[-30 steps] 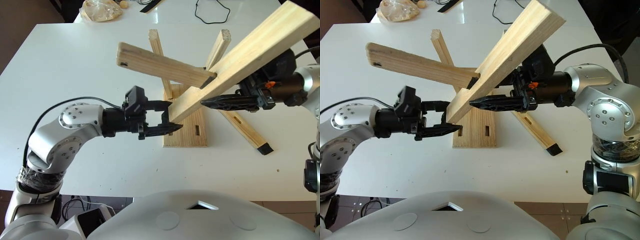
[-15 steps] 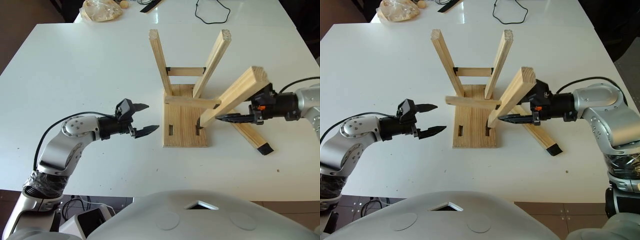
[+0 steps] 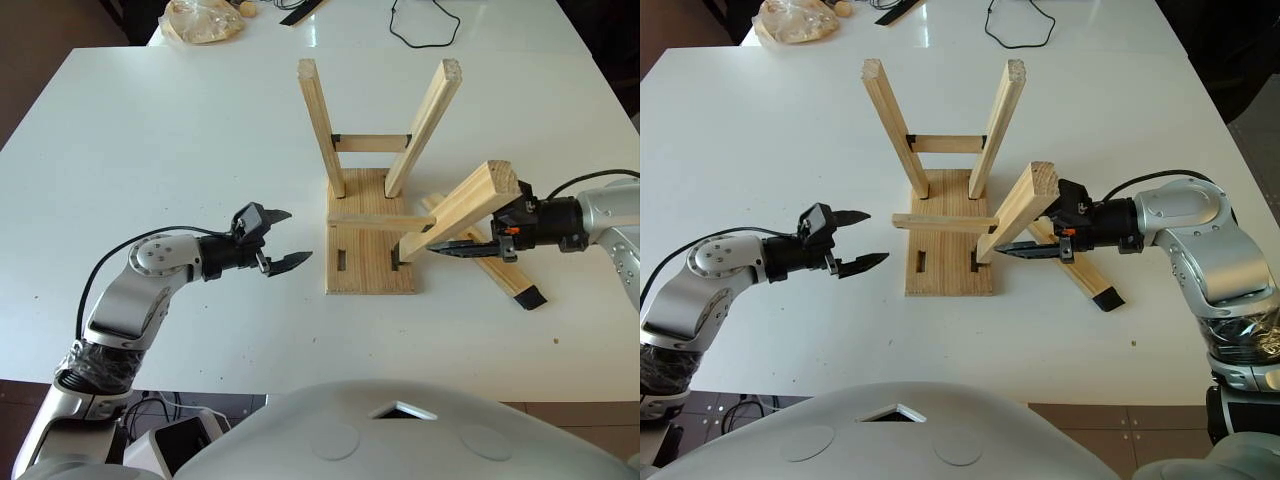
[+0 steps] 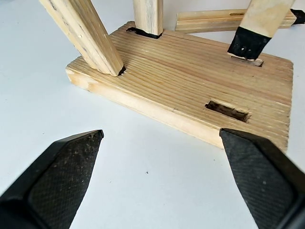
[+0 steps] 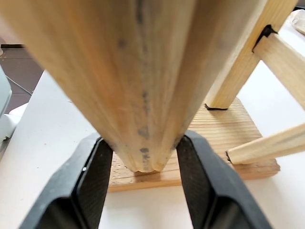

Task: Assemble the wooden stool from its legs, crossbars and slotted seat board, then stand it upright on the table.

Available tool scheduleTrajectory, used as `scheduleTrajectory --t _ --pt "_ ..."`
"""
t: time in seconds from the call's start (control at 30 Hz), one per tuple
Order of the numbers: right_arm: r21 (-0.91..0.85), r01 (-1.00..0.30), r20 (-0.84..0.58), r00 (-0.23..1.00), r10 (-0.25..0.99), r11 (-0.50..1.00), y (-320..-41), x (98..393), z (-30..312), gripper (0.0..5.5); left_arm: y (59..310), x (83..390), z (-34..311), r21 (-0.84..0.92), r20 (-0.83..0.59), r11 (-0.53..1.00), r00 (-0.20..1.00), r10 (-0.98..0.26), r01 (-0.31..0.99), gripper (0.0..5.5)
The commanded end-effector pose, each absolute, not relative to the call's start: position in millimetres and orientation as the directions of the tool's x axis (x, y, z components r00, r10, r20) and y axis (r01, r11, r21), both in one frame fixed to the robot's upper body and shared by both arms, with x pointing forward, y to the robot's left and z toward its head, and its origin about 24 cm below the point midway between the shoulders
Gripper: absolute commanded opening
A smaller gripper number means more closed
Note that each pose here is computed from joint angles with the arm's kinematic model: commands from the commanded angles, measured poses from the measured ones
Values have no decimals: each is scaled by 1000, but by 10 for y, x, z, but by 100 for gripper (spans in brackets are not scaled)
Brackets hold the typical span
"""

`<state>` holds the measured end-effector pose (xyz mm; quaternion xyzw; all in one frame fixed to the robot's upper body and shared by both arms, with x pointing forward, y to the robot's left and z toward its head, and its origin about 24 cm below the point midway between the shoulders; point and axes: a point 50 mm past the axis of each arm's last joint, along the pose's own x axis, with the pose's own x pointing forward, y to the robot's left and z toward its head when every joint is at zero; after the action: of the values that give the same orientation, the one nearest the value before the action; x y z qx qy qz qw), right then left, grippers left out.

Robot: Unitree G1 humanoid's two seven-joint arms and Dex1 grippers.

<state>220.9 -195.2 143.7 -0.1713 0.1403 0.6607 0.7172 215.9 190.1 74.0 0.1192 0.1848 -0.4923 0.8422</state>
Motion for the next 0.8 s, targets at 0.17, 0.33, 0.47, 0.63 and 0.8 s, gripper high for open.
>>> scheduleTrajectory --t 0.17,0.33,0.47,0.63,0.8 --pt "1 -999 -455 30 890 34 -1903 2106 1273 200 1880 2128 678 17 -439 478 436 -786 878 451" --pt "-13 -998 -528 64 847 67 -1972 2204 1106 200 1862 2124 669 15 -439 470 428 -790 883 451" --pt "-4 -999 -607 36 794 42 -2012 2233 951 200 1843 2106 645 10 -443 468 423 -790 884 451" --pt "15 -999 -666 -40 745 -41 -1962 2195 810 200 1789 2067 591 0 -449 459 410 -794 888 451" --pt "34 -998 -676 -67 734 -59 -1930 2260 802 147 1756 2063 584 -1 -445 460 412 -795 888 451"
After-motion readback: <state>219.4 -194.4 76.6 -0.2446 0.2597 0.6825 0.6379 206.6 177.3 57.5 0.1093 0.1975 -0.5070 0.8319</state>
